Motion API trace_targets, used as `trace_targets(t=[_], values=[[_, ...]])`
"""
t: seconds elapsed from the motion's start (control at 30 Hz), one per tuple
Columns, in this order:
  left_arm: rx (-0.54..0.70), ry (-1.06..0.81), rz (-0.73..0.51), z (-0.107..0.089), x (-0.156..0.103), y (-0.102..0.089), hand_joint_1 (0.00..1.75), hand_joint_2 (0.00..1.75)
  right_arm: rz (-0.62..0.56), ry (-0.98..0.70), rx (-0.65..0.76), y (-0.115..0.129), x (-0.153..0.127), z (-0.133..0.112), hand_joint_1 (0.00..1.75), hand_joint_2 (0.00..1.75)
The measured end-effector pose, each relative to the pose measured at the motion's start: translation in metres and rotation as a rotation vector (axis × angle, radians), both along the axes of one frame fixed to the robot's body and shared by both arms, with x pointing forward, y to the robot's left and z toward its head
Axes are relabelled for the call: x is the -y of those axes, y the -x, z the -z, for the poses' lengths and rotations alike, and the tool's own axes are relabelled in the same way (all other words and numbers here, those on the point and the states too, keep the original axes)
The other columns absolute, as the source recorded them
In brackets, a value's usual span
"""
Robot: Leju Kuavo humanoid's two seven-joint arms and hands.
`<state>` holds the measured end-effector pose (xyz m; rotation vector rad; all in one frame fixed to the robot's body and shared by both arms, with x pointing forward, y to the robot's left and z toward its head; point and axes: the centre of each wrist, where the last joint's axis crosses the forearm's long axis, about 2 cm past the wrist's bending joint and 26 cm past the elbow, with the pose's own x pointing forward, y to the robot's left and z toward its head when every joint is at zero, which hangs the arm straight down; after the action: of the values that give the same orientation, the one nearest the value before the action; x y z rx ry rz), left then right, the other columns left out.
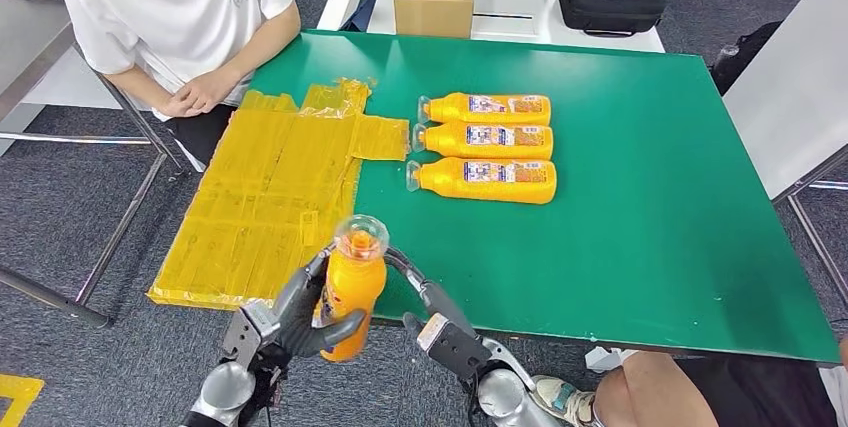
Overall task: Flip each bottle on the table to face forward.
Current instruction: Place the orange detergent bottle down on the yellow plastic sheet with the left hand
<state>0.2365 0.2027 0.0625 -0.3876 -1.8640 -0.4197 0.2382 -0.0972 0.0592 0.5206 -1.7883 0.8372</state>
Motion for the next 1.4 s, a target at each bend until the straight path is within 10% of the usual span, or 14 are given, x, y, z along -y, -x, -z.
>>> trace_targets(t=[0.4, 1.1, 1.4], values=[[0.163, -0.375, -0.348, -0.018, -0.067, -0.033, 1.75, 1.75, 0.053, -0.030, -0.023, 0.010, 0.001, 0.000, 0.00, 0.00], [0.320, -0.859, -0.383, -0.031, -0.101, -0.081, 1.75, 1.75, 0.082, -0.045, -0.053, 0.019, 0.003, 0.000, 0.00, 0.00], [0.358, -1.104, -0.189, -0.030, -0.093, -0.115, 1.75, 1.75, 0.055, -0.048, -0.053, 0.021, 0.000, -0.001, 0.00, 0.00]])
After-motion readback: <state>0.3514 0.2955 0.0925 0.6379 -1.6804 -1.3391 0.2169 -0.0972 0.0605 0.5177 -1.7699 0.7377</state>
